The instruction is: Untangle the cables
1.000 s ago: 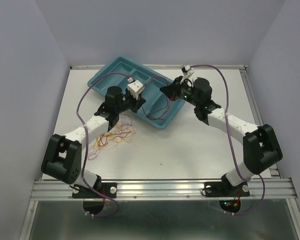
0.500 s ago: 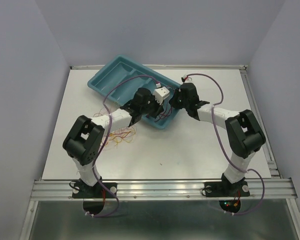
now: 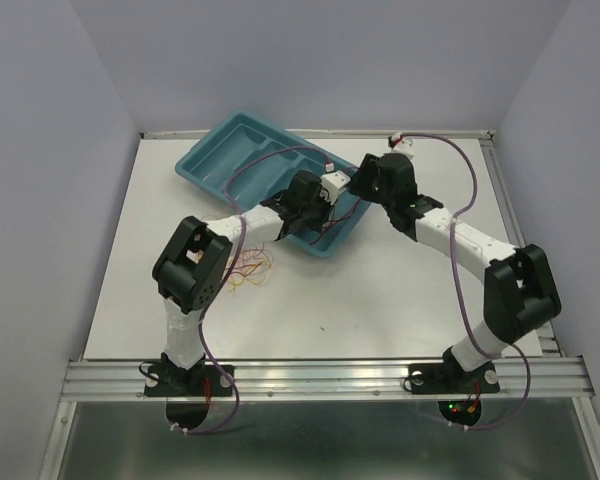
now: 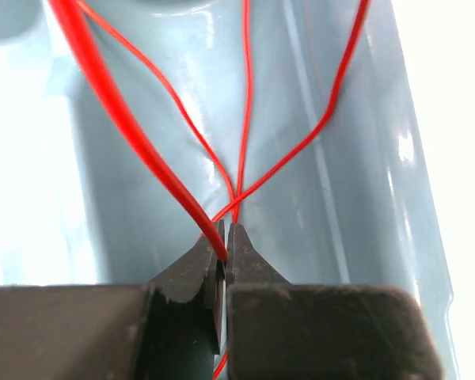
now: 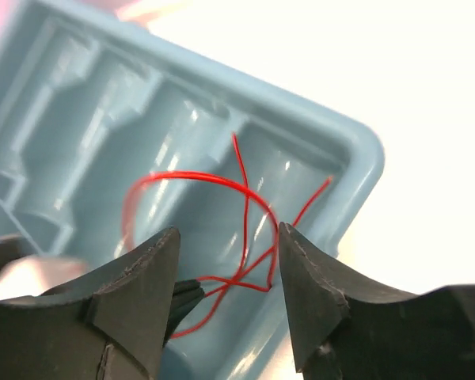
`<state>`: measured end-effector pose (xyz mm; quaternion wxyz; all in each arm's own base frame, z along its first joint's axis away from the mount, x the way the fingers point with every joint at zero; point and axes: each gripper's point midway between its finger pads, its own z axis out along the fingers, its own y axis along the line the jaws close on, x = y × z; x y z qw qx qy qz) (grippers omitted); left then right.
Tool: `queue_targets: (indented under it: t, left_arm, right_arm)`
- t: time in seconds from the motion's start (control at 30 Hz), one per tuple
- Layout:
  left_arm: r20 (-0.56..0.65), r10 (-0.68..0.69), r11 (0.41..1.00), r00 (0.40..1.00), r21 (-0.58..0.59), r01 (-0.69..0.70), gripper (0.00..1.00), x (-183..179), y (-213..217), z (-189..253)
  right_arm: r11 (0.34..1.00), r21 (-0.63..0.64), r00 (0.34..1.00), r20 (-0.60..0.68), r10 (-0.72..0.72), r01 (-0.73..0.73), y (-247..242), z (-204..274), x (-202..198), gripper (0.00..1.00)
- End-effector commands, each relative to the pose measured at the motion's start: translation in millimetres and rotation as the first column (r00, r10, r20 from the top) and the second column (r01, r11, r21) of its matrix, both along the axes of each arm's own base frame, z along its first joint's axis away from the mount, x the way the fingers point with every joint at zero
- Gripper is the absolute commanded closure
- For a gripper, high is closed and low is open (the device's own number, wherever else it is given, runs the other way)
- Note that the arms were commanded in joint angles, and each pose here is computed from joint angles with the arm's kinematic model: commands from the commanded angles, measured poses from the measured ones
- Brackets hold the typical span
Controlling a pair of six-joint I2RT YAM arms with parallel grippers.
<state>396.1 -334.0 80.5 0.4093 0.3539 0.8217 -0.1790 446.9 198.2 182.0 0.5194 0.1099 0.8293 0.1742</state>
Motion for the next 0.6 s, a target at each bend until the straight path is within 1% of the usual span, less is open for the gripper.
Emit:
queue_targets:
  t: [0.0,0.03,0.13,0.2,0.23,0.27,0.33,0.37,0.47,0.5,0.57]
  left_arm:
    - [0.025,0.016,1.000,1.000,0.001,-0.016,0.99,4.7,1.1,21.2]
    - [0.020,0.015,1.000,1.000,0.005,-0.015,0.99,2.3,2.6,19.0]
    - [0.029,-0.017,1.000,0.999,-0.003,0.017,0.95,-4.1,3.6,26.4]
    - [0.027,-0.025,1.000,0.999,0.001,0.025,0.85,-9.2,6.9,28.0]
    - [0.035,-0.026,1.000,0.999,-0.003,0.026,0.77,-9.2,6.9,32.4]
    - [0.044,-0.024,1.000,0.999,-0.003,0.024,0.65,-10.7,9.4,35.7]
    - [0.067,-0.020,1.000,0.998,-0.011,0.020,0.55,-10.2,10.9,42.5]
    - [0.087,-0.019,1.000,0.996,-0.019,0.021,0.46,-11.5,12.8,50.9]
    - [0.147,-0.015,0.999,0.989,-0.036,0.020,0.37,-10.7,16.9,69.7]
    - [0.190,-0.009,0.998,0.982,-0.058,0.020,0.36,-9.8,17.9,87.7]
    - [0.243,0.000,0.997,0.970,-0.070,0.018,0.33,-8.9,21.6,110.4]
  right_arm:
    - [0.994,0.010,0.986,0.125,-0.112,0.112,-25.7,49.2,-7.6,0.41]
    - [0.990,0.001,0.981,0.135,-0.142,0.143,-32.6,51.9,-8.3,0.41]
    - [0.989,0.007,0.977,0.156,-0.147,0.147,-36.2,61.9,-12.5,0.41]
    - [0.990,0.009,0.978,0.156,-0.141,0.142,-34.8,62.2,-13.1,0.41]
    - [0.990,0.008,0.978,0.155,-0.143,0.143,-35.4,61.5,-12.7,0.41]
    - [0.989,0.008,0.977,0.155,-0.144,0.144,-35.7,61.5,-12.6,0.42]
    - [0.989,0.011,0.977,0.155,-0.145,0.145,-35.9,61.4,-13.3,0.42]
    - [0.990,0.012,0.977,0.156,-0.144,0.144,-36.1,62.0,-14.3,0.42]
    - [0.989,0.024,0.974,0.171,-0.147,0.145,-38.3,69.8,-18.2,0.42]
    - [0.989,0.021,0.974,0.170,-0.149,0.148,-39.9,68.8,-20.1,0.42]
    - [0.990,0.023,0.973,0.178,-0.144,0.142,-40.7,72.6,-23.1,0.42]
